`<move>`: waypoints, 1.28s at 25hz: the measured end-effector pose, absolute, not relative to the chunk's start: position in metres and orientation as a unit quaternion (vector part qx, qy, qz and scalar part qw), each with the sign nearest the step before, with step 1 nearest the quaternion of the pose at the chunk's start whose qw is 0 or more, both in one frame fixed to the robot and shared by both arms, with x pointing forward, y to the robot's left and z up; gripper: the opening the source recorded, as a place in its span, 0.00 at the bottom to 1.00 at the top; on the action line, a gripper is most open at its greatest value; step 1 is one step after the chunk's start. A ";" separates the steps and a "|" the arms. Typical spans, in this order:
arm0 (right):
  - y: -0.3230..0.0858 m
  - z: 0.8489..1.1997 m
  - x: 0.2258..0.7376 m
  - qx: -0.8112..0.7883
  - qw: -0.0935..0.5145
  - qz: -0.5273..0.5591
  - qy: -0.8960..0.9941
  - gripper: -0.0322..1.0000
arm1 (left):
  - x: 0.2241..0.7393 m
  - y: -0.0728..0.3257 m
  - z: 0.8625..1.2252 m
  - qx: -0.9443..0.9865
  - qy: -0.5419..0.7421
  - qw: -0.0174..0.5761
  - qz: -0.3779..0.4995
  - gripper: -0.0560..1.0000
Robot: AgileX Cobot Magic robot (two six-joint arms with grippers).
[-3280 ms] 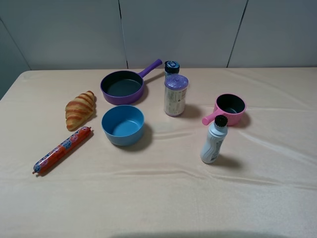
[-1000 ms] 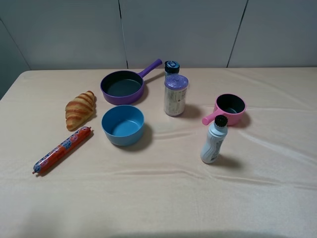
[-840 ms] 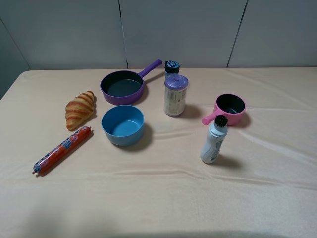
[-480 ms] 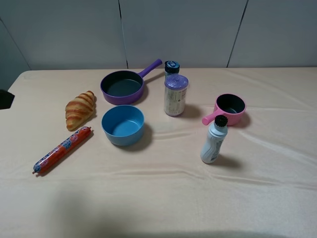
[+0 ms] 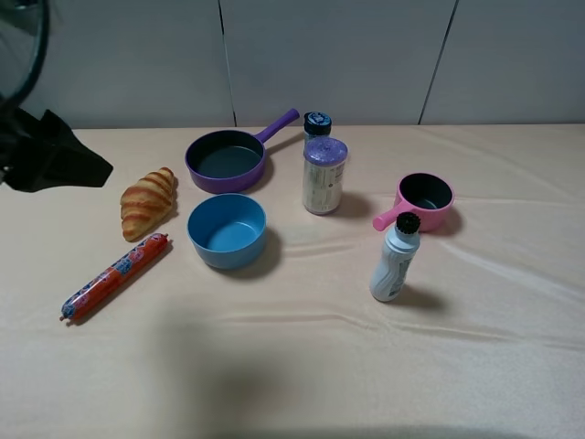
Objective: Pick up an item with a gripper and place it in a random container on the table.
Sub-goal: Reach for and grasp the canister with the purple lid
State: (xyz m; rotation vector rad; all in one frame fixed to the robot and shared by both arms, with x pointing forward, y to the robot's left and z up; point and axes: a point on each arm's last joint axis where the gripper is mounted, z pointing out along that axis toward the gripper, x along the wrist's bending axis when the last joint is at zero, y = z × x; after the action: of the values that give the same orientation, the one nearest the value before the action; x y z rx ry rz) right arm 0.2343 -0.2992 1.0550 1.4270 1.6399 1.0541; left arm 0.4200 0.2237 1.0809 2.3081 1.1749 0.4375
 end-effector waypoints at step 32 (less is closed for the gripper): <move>-0.299 1.055 0.234 0.552 0.355 0.408 0.635 0.70 | 0.527 0.084 1.069 0.902 0.321 0.264 0.120 0.99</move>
State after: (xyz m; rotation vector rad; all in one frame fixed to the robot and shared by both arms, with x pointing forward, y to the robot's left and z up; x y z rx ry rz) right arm 0.2343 -0.2992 1.0550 1.4270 1.6399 1.0541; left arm 0.5267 0.0839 1.0689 2.4369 0.8679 0.3247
